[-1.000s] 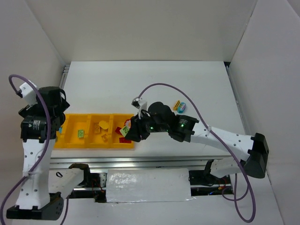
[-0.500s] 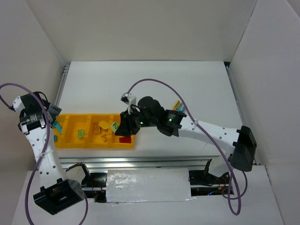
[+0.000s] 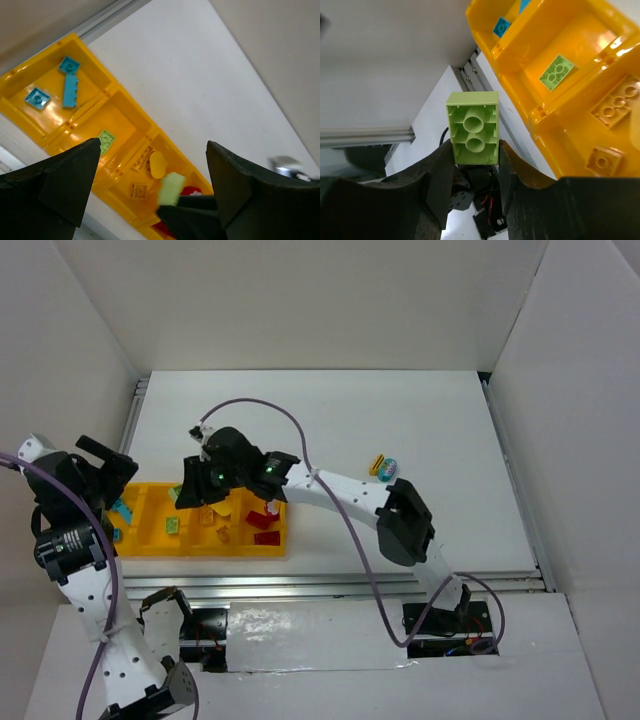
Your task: Sort the legos into containers by color
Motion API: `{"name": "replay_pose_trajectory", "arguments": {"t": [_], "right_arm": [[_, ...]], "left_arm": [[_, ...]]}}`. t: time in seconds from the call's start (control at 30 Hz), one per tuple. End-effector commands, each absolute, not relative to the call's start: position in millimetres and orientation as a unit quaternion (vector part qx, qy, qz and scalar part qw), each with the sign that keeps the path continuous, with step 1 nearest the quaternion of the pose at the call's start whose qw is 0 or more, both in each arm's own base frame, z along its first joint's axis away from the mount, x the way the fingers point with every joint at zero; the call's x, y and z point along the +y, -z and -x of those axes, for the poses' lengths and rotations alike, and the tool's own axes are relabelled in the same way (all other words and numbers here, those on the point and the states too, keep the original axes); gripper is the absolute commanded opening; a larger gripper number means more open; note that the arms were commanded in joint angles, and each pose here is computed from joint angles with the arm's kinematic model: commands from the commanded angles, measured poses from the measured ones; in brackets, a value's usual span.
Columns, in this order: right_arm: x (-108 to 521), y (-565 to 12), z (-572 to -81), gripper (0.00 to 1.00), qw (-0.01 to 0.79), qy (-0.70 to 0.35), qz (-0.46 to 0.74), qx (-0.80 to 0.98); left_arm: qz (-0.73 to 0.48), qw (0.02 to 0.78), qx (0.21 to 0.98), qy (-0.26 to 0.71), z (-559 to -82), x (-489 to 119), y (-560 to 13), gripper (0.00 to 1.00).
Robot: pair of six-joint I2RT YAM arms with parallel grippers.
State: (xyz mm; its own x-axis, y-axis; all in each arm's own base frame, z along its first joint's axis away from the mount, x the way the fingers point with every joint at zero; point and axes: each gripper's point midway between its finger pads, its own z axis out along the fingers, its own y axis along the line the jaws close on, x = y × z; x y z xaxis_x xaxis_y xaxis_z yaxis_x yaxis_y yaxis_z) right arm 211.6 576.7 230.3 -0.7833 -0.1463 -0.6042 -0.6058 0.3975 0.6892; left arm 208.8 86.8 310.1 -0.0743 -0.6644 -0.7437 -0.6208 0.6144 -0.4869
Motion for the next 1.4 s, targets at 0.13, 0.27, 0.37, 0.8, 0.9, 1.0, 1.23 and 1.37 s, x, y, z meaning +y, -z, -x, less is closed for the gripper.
{"name": "replay_pose_trajectory", "arguments": {"t": [0.13,0.27,0.37,0.8,0.9,1.0,1.23,1.37], "right_arm": [[639,-211,-170,0.01,0.146,-0.568,0.247,0.771],[650,-190,-183,0.02,0.156,-0.560,0.210,0.786],[656,-178,-197,0.05,0.173,-0.547,0.189,0.797],[663,-179,-216,0.49,0.198,-0.557,0.181,0.786],[665,-178,-222,0.62,0.207,-0.552,0.179,0.788],[667,-180,-228,0.77,0.208,-0.554,0.178,0.786],[637,-252,-224,0.83,0.267,-0.570,0.208,0.749],[592,-280,-231,0.82,0.309,-0.553,0.200,0.748]], "left_arm": [[0.318,0.602,0.726,0.094,-211,44,-398,1.00],[0.305,0.614,0.722,0.094,-204,38,-408,1.00],[0.296,0.615,0.723,0.100,-203,33,-407,1.00],[0.285,0.613,0.729,0.106,-208,30,-392,0.99],[0.283,0.613,0.730,0.108,-207,29,-392,1.00],[0.284,0.616,0.727,0.102,-204,30,-396,1.00],[0.289,0.621,0.723,0.090,-200,33,-402,0.99],[0.288,0.622,0.723,0.085,-198,34,-404,0.99]]}}
